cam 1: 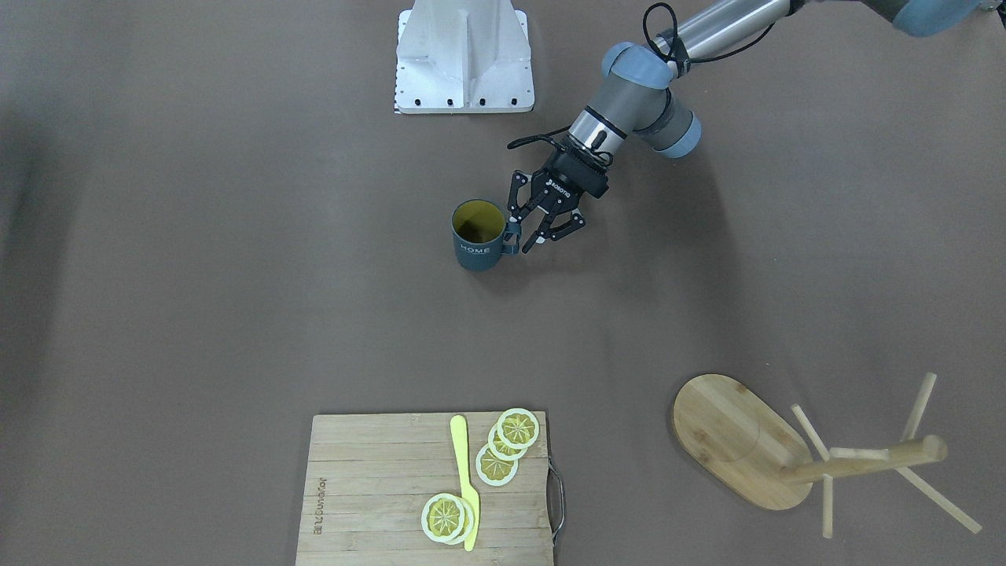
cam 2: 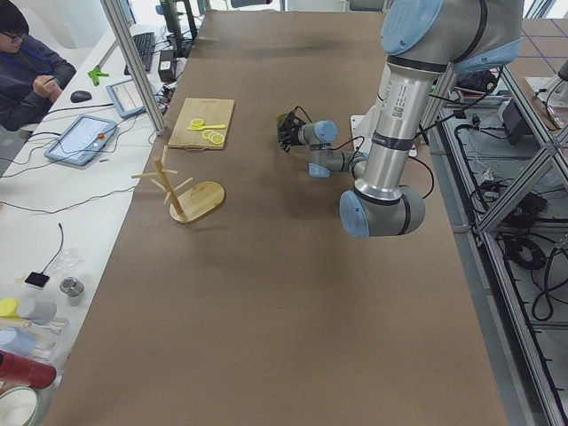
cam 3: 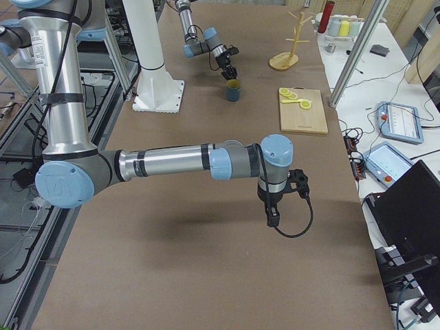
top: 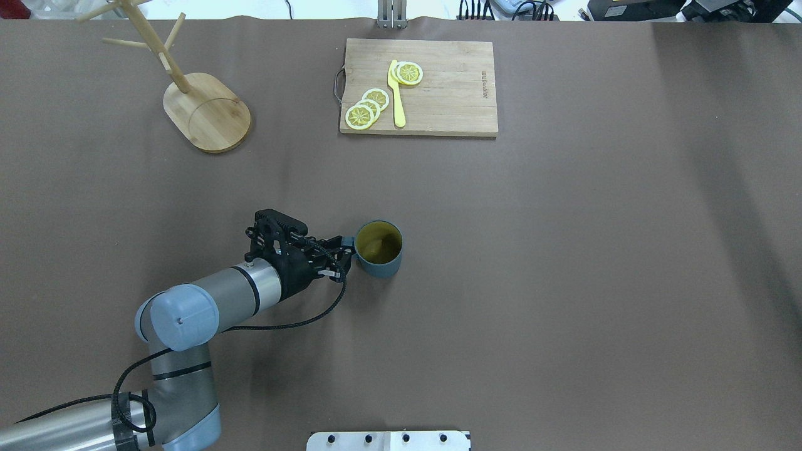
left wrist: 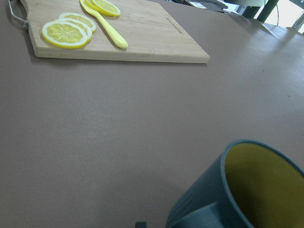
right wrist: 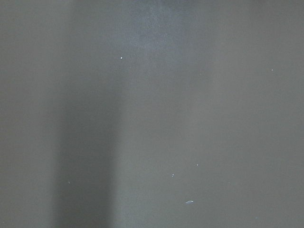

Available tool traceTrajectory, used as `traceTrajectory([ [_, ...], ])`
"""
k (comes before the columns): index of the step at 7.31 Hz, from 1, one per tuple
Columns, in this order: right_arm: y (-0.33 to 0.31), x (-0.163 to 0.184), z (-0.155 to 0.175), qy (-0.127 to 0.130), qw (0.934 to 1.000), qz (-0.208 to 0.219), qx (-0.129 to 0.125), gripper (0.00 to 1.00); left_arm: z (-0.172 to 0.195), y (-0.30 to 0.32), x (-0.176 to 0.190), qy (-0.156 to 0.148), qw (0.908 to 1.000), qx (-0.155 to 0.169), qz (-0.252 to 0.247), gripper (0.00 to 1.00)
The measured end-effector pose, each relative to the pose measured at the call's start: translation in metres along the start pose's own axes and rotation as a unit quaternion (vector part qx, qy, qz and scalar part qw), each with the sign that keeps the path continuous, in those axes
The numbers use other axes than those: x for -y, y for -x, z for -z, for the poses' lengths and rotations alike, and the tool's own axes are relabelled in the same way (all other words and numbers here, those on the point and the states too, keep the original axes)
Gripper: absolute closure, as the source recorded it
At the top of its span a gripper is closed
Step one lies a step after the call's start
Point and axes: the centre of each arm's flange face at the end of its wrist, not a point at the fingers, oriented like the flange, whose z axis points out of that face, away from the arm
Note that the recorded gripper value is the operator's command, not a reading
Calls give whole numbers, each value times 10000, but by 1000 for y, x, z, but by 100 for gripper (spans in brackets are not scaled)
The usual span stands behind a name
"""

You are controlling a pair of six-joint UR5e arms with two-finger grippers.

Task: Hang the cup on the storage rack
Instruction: 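Close the left gripper on the blue mug's handle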

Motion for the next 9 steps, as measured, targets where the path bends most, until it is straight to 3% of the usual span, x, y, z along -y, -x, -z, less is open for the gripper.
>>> traceTrajectory([
  [4,0,0,0,-1,10000,5,0,0,1,2,-4,7,10000,25,14,99],
  [9,0,0,0,-5,10000,8,-1,0,16,-18,9,-184,9989,-390,177,100],
])
